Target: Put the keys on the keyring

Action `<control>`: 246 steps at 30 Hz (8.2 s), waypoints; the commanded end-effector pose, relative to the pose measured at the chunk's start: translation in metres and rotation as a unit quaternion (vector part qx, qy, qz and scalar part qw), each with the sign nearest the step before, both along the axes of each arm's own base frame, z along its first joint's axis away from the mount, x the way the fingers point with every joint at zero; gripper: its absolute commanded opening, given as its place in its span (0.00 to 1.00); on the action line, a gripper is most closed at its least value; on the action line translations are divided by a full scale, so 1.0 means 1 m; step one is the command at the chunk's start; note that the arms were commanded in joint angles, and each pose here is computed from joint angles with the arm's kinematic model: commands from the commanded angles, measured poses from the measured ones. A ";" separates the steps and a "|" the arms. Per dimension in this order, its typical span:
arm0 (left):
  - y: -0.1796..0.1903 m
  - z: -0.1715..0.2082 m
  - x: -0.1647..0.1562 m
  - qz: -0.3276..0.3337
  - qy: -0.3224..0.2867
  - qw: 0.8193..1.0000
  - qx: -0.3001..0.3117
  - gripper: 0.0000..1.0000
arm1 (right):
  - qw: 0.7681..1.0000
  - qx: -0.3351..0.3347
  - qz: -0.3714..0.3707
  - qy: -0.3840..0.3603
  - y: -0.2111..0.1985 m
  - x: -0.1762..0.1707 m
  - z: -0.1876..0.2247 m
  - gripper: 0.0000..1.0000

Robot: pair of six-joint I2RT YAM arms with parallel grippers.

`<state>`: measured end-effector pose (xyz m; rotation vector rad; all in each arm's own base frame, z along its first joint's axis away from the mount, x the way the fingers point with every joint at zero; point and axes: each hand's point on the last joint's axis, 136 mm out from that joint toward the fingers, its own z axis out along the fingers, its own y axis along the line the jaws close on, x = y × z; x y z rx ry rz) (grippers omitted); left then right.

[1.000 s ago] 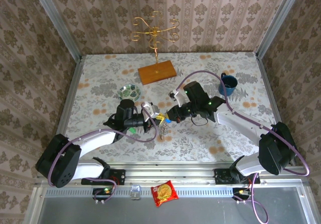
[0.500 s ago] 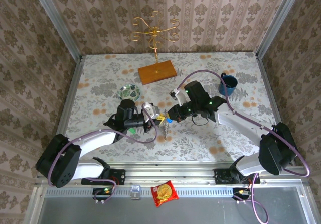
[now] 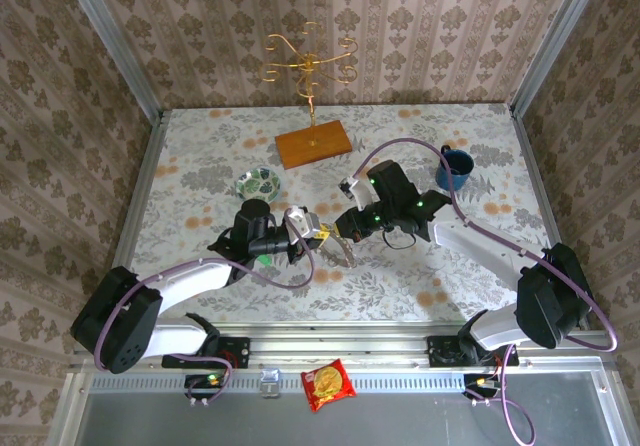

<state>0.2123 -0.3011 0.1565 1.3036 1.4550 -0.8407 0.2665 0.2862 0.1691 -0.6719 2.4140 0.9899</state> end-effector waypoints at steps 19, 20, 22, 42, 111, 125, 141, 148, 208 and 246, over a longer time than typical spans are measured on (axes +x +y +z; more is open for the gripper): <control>-0.005 0.011 -0.006 -0.015 -0.038 0.999 -0.026 0.00 | 1.000 -0.017 -0.018 0.001 -0.004 0.012 0.001 0.00; -0.005 0.010 -0.006 -0.015 -0.035 0.999 -0.025 0.00 | 1.000 -0.018 -0.015 0.001 -0.005 0.011 0.001 0.00; -0.003 0.008 0.002 0.009 -0.030 0.999 -0.019 0.00 | 1.000 -0.022 0.000 -0.011 -0.006 0.007 0.003 0.00; -0.009 0.016 0.005 0.015 -0.009 0.997 -0.073 0.00 | 1.000 -0.005 0.026 -0.005 -0.003 0.008 -0.014 0.00; -0.010 0.000 -0.005 -0.050 0.017 0.998 -0.029 0.15 | 0.900 -0.045 0.305 -0.308 0.009 -0.028 0.003 0.00; -0.009 0.003 -0.010 -0.061 0.002 0.998 -0.026 0.00 | 0.943 -0.017 0.195 -0.268 -0.015 -0.013 0.006 0.34; -0.010 0.003 -0.010 -0.060 -0.011 0.998 -0.032 0.00 | 0.950 0.042 0.188 -0.246 -0.001 -0.019 0.005 0.29; -0.012 0.007 -0.008 -0.061 -0.015 0.997 -0.039 0.00 | 0.953 0.040 0.184 -0.236 0.000 -0.016 -0.001 0.09; -0.014 0.031 -0.008 -0.077 0.021 0.985 -0.150 0.00 | 0.893 0.024 0.224 -0.390 0.011 -0.001 0.019 0.12; -0.012 0.009 -0.011 -0.066 -0.045 0.997 -0.018 0.00 | 0.921 -0.046 0.221 -0.317 -0.006 -0.011 -0.004 0.23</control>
